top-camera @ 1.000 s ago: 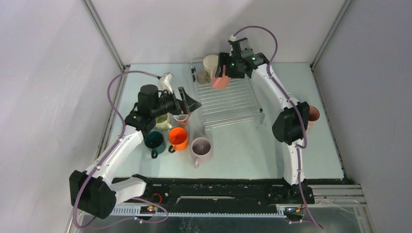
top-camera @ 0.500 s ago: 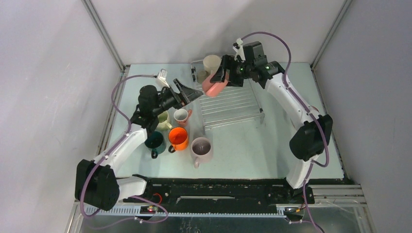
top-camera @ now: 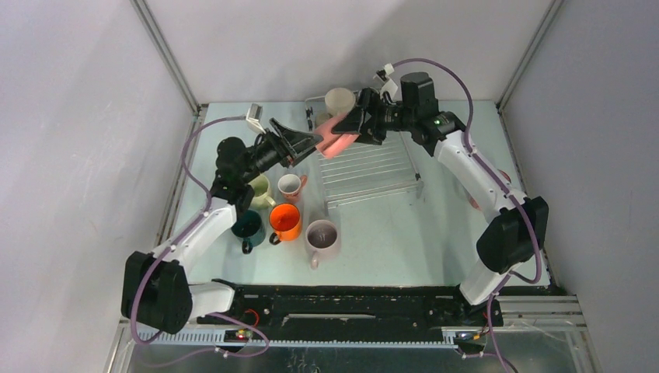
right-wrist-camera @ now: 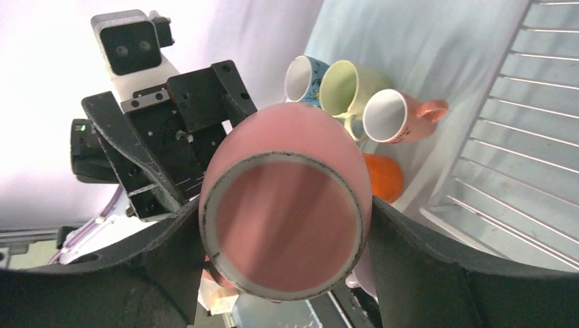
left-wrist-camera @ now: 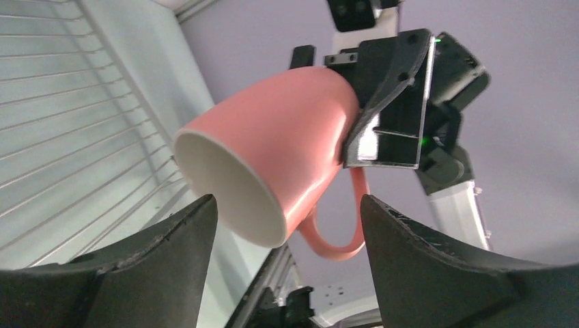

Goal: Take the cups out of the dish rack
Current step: Place the cup at the center of the board.

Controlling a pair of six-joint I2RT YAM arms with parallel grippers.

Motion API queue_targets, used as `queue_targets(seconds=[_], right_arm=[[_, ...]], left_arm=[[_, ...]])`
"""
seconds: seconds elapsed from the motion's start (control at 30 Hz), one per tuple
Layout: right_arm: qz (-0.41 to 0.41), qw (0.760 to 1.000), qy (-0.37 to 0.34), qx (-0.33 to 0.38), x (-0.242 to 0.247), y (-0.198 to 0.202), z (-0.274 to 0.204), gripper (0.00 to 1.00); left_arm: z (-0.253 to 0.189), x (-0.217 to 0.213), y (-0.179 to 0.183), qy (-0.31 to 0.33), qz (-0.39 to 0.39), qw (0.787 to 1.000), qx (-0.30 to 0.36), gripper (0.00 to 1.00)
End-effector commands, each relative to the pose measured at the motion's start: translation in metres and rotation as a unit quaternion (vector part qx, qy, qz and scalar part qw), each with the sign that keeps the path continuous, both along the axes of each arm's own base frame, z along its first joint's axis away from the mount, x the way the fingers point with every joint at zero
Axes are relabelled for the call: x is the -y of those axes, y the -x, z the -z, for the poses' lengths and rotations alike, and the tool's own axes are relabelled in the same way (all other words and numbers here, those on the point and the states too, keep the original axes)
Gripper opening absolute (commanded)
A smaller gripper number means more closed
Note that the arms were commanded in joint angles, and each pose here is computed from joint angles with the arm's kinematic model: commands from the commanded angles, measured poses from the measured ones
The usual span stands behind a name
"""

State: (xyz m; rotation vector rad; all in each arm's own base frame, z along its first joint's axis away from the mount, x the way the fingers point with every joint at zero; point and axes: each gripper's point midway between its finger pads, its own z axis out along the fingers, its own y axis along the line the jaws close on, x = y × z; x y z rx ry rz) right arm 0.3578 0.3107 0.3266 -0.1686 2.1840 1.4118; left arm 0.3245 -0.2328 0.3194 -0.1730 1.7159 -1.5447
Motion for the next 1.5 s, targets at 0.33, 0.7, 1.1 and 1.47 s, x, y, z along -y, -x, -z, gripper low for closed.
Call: queue_targets(seconds=[0.33,0.7,1.1,1.47], right_arm=[[-0.072,0.987,-0.133,0.052,-0.007,0.034,-0.077,0.18],[-0.089,0.982,-0.158,0.047,-0.011,0.042,-0.080,0.18],[-0.081,0.984,-0.154,0.044,-0.007,0.048,-0.075,0.17],[-0.071,0.984,-0.157,0.044,-0.005,0.048,-0.069,0.41]], left_arm=[[-0.068,0.006,0.025,0.140,0.089,0.985,0.040,0.52],[-0.082,0.013,0.032,0.152,0.115,0.981,0.045,0.31],[-0.093,0.014,0.035,0.154,0.122,0.979,0.057,0.01],[-0.099,0.015,0.034,0.161,0.115,0.978,0.063,0.00]])
